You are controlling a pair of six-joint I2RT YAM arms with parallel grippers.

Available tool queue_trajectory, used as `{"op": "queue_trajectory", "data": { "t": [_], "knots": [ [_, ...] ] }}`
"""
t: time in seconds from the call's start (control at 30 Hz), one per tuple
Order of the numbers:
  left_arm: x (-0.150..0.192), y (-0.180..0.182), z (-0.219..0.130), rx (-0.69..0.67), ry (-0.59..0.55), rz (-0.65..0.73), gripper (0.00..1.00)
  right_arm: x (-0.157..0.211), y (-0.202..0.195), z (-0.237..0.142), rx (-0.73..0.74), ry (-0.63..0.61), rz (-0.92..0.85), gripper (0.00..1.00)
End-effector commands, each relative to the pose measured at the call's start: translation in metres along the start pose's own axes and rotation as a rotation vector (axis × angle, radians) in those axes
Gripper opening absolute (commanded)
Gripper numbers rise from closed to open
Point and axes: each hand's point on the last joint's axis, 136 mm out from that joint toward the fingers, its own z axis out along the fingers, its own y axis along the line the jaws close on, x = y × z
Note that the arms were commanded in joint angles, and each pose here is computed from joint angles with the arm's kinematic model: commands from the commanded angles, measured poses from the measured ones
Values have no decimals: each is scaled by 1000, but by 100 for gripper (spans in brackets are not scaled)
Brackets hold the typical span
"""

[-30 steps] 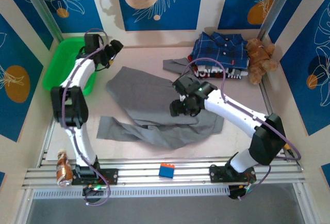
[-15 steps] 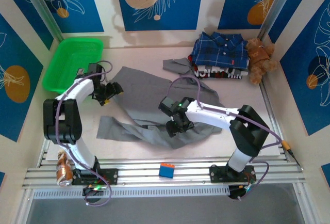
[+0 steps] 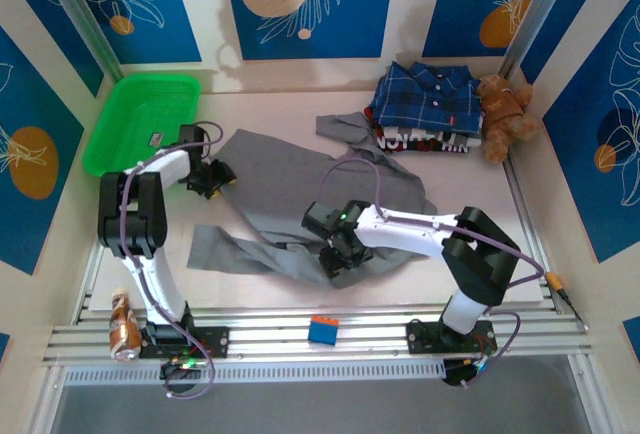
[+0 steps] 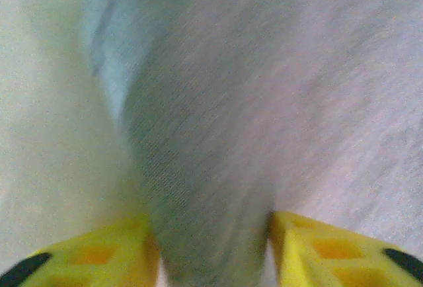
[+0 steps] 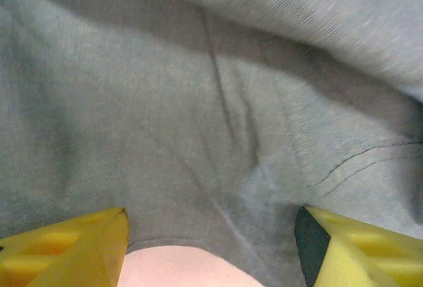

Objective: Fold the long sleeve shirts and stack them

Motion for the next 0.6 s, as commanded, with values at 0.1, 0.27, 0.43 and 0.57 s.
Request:
{"op": "queue_trajectory", "data": {
  "t": [0.1,0.27,0.43,0.57],
  "knots": [
    [-21,-28,-15,26,-39,86,16,3,-1,13,27,53,17,65],
    [-14,-16,-54,-60,-38,195,15,-4,-12,13,46,33,49,29],
    [-21,-19,-97,-116,-61,310,15,-1,-36,12,45,39,122,16],
    [-23,-32,-133,-124,-77,383,13,-6,-52,6,50,24,125,10]
  ]
}}
